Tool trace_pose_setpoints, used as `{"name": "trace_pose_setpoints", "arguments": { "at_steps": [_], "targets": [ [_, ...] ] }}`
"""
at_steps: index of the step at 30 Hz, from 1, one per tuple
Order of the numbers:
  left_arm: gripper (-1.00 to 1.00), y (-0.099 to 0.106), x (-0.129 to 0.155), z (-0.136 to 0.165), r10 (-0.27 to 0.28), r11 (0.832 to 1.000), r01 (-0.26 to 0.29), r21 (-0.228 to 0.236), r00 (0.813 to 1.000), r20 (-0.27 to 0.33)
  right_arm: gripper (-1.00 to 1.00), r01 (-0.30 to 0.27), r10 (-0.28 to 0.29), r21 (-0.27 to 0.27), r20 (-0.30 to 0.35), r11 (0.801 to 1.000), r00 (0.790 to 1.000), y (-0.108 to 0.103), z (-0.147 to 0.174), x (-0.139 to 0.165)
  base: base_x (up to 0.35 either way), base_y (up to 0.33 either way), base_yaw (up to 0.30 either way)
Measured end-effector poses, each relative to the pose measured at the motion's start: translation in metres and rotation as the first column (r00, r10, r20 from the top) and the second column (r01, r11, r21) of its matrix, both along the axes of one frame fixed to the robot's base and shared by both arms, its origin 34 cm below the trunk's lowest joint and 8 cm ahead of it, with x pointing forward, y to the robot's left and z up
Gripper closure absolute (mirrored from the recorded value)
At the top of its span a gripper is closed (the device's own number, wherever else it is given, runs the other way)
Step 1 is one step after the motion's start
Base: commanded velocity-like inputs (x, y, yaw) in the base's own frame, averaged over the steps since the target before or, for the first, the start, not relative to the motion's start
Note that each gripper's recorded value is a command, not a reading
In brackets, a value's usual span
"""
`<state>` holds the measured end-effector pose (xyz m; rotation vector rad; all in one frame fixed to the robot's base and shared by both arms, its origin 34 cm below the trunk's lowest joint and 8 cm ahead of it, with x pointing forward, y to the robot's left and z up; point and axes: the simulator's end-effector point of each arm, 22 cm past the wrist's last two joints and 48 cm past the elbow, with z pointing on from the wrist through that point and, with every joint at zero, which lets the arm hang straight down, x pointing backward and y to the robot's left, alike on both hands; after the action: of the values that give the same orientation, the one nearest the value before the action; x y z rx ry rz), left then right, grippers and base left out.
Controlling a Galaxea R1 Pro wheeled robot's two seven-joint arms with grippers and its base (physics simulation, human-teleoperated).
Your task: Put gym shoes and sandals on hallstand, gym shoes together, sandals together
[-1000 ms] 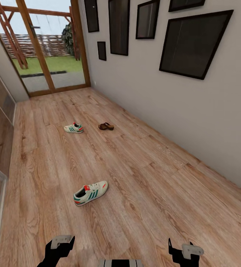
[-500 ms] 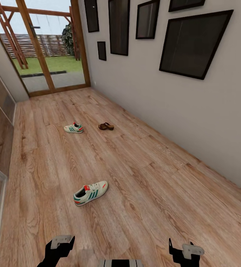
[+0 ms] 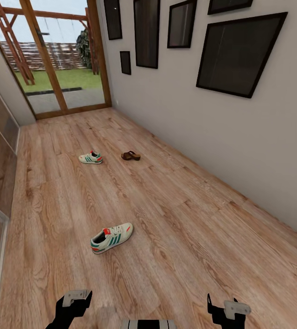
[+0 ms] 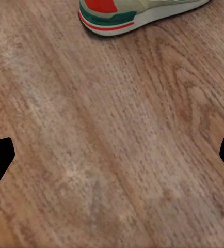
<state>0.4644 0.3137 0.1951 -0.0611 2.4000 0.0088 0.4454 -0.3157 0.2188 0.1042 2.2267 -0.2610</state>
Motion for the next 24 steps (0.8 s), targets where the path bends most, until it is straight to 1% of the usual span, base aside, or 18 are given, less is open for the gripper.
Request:
{"name": "trace_pose_setpoints", "arguments": {
  "at_steps": [4,12,17,24],
  "targets": [
    [-1.0,0.0,-0.0001,0.0001,0.0,1.0,0.0,0.0,1.0,0.0,-1.0,0.002,-0.002,0.001,0.0,1.0,1.0,-0.0002,0.0002,0.0,0.144,0.076,0.0],
    [-1.0,0.0001,-0.0001,0.0001,0.0,1.0,0.0,0.0,1.0,0.0,-1.0,0.002,-0.002,0.001,0.0,1.0,1.0,-0.0002,0.0001,-0.0001,0.22,0.155,0.0],
    [-1.0,0.0,0.0,0.0001,0.0,1.0,0.0,0.0,1.0,0.0,-1.0,0.002,-0.002,0.001,0.0,1.0,1.0,-0.0003,0.0001,-0.0001,0.097,0.071,0.0],
    [-1.0,0.0,0.0001,0.0001,0.0,1.0,0.0,0.0,1.0,0.0,-1.0,0.002,-0.002,0.0,0.0,1.0,1.0,-0.0003,0.0,-0.0001,0.03,0.021,0.0]
  ]
}}
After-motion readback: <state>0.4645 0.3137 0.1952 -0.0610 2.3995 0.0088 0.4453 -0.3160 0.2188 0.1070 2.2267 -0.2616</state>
